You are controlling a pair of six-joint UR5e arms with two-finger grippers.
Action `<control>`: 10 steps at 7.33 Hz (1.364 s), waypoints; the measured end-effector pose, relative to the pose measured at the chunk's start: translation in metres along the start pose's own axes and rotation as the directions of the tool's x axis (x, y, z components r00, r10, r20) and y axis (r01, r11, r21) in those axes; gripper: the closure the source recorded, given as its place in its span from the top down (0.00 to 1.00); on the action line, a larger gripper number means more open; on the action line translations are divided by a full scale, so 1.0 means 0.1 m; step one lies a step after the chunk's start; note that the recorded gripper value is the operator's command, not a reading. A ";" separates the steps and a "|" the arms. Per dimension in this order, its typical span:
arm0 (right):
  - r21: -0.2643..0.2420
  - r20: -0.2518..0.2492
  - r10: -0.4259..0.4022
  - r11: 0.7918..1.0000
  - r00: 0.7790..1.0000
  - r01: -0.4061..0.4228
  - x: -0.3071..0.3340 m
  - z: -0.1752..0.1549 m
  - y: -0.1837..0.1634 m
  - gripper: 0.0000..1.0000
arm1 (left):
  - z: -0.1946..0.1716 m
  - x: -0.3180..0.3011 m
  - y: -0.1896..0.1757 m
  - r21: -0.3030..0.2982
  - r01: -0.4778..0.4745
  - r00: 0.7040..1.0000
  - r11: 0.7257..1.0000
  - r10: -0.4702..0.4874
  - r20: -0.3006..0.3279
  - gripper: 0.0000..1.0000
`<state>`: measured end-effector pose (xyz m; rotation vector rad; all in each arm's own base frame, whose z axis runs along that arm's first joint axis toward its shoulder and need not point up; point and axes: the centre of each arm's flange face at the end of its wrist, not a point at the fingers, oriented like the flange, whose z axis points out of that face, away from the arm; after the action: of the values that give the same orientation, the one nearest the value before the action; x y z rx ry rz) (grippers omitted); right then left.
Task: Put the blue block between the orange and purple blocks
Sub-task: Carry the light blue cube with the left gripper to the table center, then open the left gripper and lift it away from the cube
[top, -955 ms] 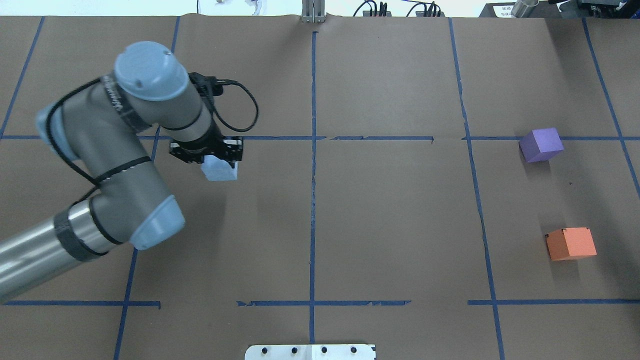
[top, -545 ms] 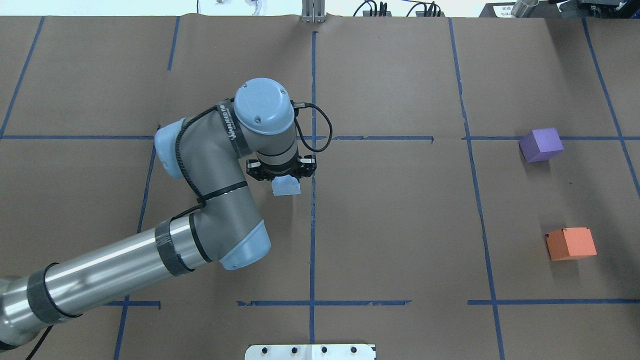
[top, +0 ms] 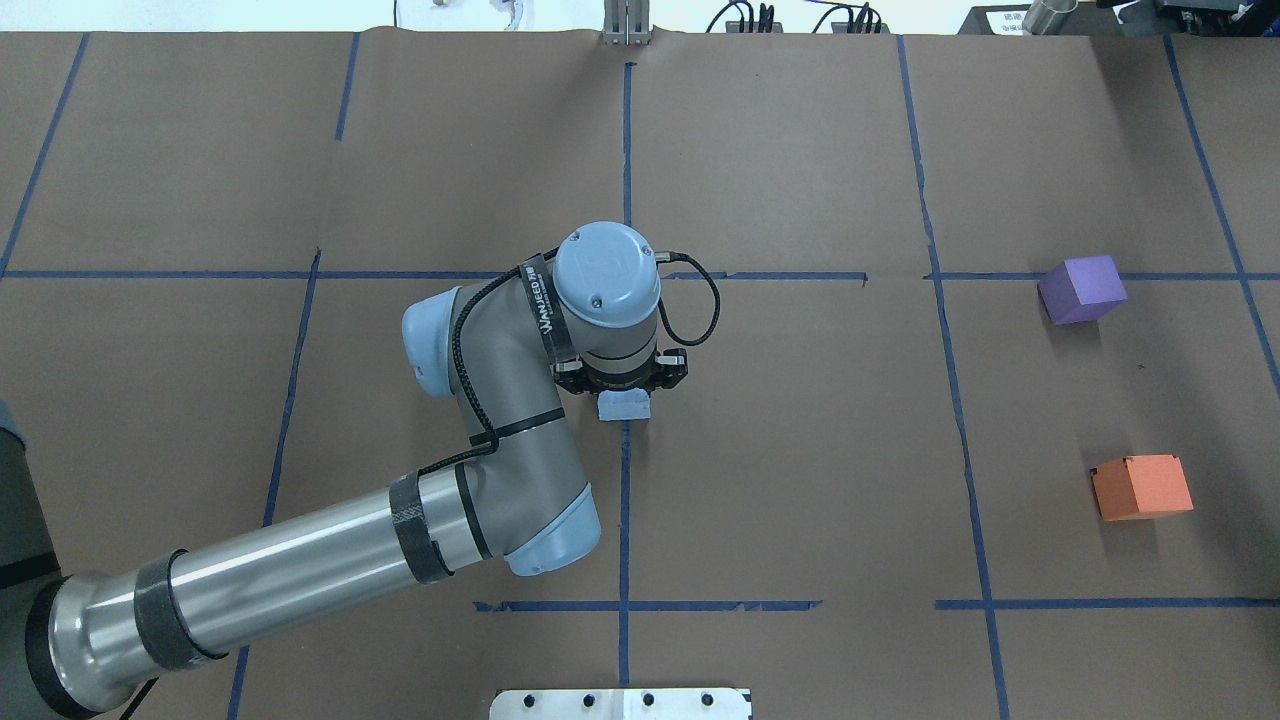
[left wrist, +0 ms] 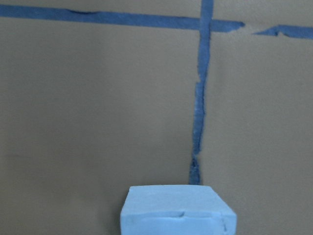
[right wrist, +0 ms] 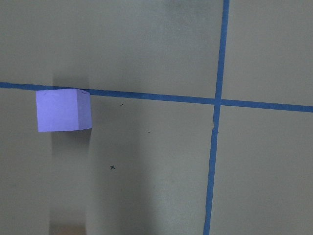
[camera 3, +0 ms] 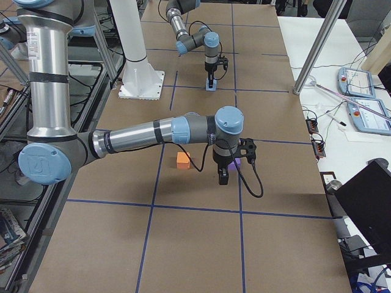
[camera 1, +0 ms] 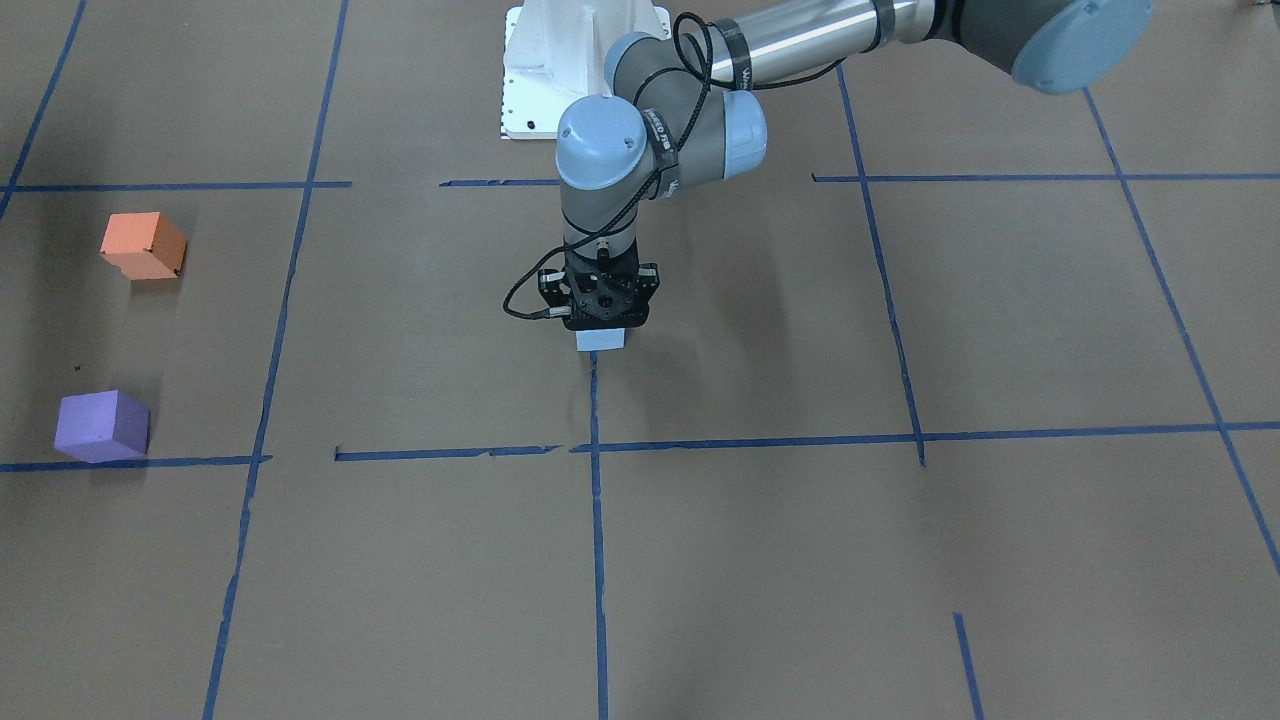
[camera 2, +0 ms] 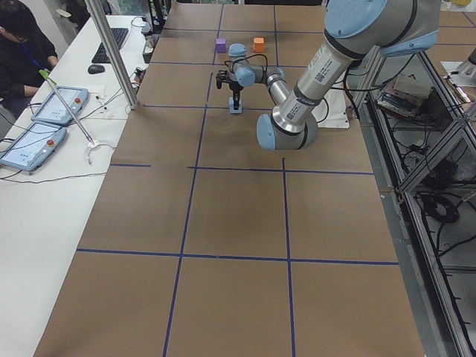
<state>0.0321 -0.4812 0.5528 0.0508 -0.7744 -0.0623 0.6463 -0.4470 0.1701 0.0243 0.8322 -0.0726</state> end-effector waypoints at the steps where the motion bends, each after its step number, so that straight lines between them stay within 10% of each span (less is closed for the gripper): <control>1: 0.000 0.000 0.000 1.000 1.000 0.000 0.00 0.00 0.00 1.00 | -0.02 0.03 -0.01 0.002 -0.001 1.000 1.000 0.001 -0.002 1.00; 6: -0.001 0.002 -0.024 1.000 1.000 0.024 -0.11 0.01 -0.05 1.00 | -0.92 -0.65 -0.59 0.036 -0.007 1.000 0.999 0.008 -0.011 1.00; 10: 0.011 0.034 -0.173 0.985 0.984 0.173 -1.15 0.02 -0.46 1.00 | -1.45 -3.10 -1.49 -0.016 -0.198 0.979 0.980 0.198 0.045 1.00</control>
<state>-0.0527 -0.5185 0.4711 0.1246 -0.8037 -0.2261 0.3203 -0.5710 0.3031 0.0939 0.7800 0.1189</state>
